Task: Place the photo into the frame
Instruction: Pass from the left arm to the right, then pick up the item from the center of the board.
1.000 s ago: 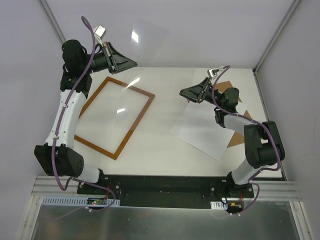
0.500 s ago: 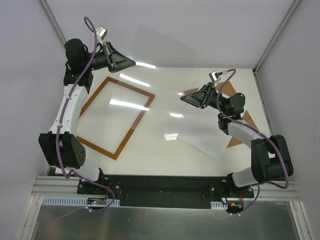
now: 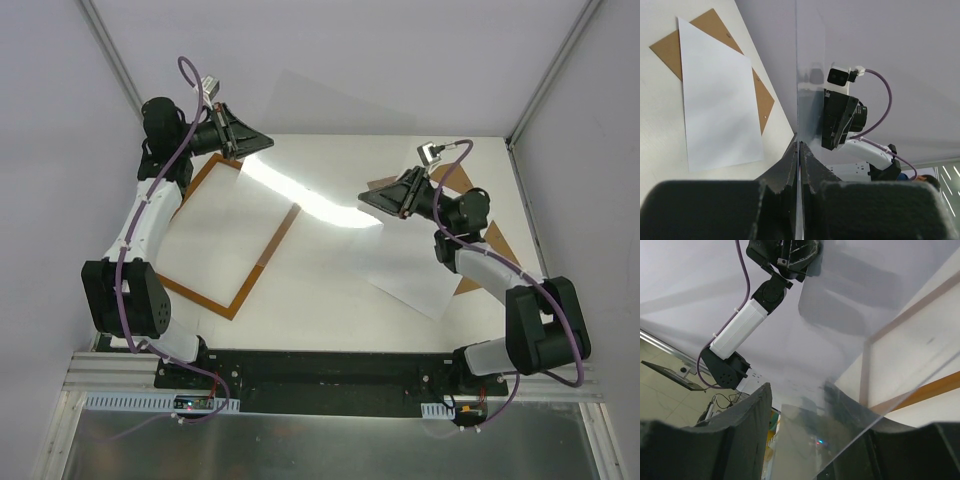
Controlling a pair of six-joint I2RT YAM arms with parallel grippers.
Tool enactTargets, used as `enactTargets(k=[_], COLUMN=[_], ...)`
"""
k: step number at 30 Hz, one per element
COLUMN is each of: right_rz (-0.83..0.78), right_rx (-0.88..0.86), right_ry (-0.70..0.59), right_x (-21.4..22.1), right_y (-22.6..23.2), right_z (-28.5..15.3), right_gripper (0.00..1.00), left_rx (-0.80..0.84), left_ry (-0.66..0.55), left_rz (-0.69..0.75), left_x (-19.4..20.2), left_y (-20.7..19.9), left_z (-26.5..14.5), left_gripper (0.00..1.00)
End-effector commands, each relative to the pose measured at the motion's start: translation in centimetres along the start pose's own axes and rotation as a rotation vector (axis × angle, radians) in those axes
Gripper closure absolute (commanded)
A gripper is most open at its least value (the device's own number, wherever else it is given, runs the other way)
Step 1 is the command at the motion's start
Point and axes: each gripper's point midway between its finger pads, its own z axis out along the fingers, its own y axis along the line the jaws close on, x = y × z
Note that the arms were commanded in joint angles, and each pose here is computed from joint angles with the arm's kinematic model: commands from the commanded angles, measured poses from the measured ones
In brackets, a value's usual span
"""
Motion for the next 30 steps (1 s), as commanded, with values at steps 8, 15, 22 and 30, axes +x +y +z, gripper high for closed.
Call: enactTargets(k=[8, 15, 22, 30], right_rz=[-0.163, -0.158, -0.136, -0.196], right_rx=[0.039, 0.267, 0.676, 0.849], right_ry=[-0.016, -0.020, -0.022, -0.090], right_x=[-0.3, -0.7, -2.0, -4.0], right_y=[1.9, -0.7, -2.3, 1.1], right_z=[0.1, -2.3, -9.3, -13.5], right_gripper=[0.91, 0.99, 0.99, 0.99], left_rx=[0.049, -0.108, -0.786, -1.339], left_ry=[-0.008, -0.075, -0.178, 0.173], left_rz=[0.107, 0.125, 0.252, 0.354], left_x=[0.4, -0.2, -0.6, 5.6], left_y=[-2.6, 0.5, 10.1, 21.2], left_z=[-0.7, -2.5, -6.6, -7.5], left_gripper=[1.00, 0.28, 0.26, 0.33])
